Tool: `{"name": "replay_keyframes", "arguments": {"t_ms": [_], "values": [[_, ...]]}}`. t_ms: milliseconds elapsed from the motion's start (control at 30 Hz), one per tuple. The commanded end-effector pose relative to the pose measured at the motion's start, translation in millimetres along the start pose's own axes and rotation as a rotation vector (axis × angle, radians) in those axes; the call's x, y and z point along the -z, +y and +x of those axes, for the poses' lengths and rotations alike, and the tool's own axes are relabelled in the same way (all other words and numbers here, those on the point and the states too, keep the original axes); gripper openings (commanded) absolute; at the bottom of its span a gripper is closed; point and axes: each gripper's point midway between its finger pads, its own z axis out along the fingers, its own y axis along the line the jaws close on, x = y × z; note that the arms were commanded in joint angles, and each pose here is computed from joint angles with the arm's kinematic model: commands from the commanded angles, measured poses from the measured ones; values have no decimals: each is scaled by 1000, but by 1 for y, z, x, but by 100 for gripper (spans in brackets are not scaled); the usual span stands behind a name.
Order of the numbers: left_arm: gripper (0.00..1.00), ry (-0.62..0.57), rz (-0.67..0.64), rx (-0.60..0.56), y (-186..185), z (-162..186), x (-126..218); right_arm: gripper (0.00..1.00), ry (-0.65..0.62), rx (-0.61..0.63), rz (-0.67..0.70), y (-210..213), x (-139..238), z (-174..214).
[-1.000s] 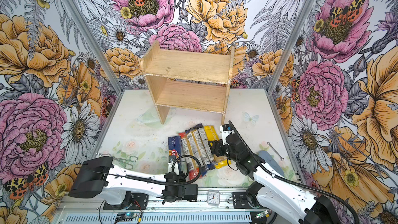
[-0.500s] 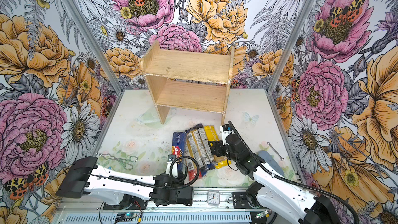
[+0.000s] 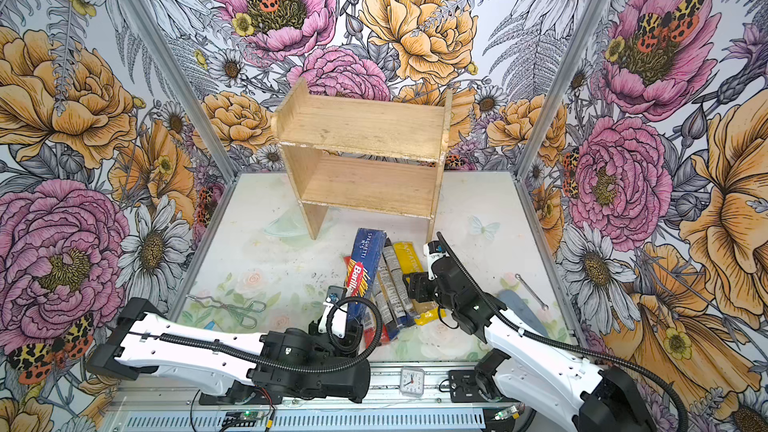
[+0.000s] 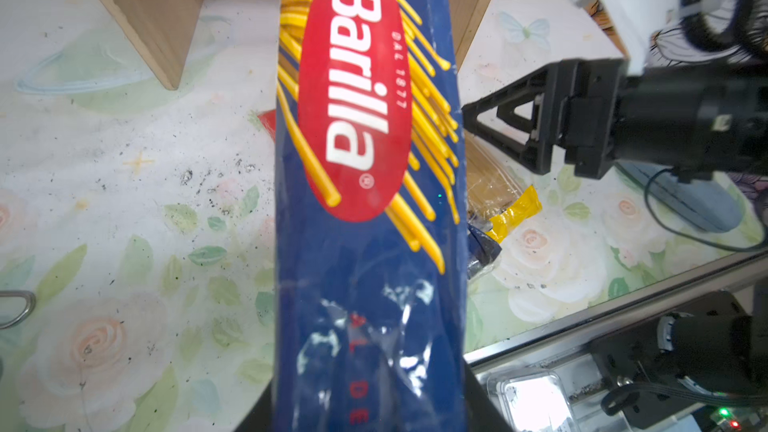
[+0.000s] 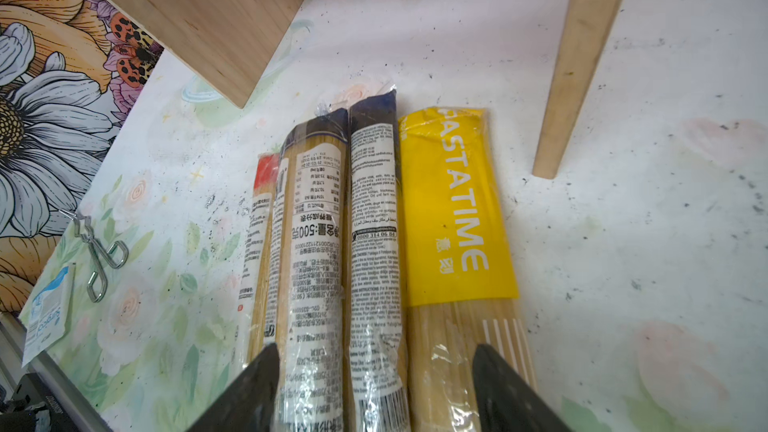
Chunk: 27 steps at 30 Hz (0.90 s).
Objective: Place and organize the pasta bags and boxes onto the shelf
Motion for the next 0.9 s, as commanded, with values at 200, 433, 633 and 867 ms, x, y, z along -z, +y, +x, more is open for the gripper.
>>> {"name": "replay_keyframes", "arguments": {"t_ms": [200, 433, 633, 867], "values": [[0, -314, 18, -20, 4, -112, 52, 74, -34, -5, 25, 4, -1, -24], [0, -393, 3, -66, 10, -152, 77, 74, -19, 3, 49, 0, -5, -24], [0, -483, -87, -103, 25, -204, 102, 75, 24, 28, 78, -6, -15, -17], [0, -483, -133, -144, 38, -250, 95, 76, 62, 78, 90, -6, -27, -18]]}}
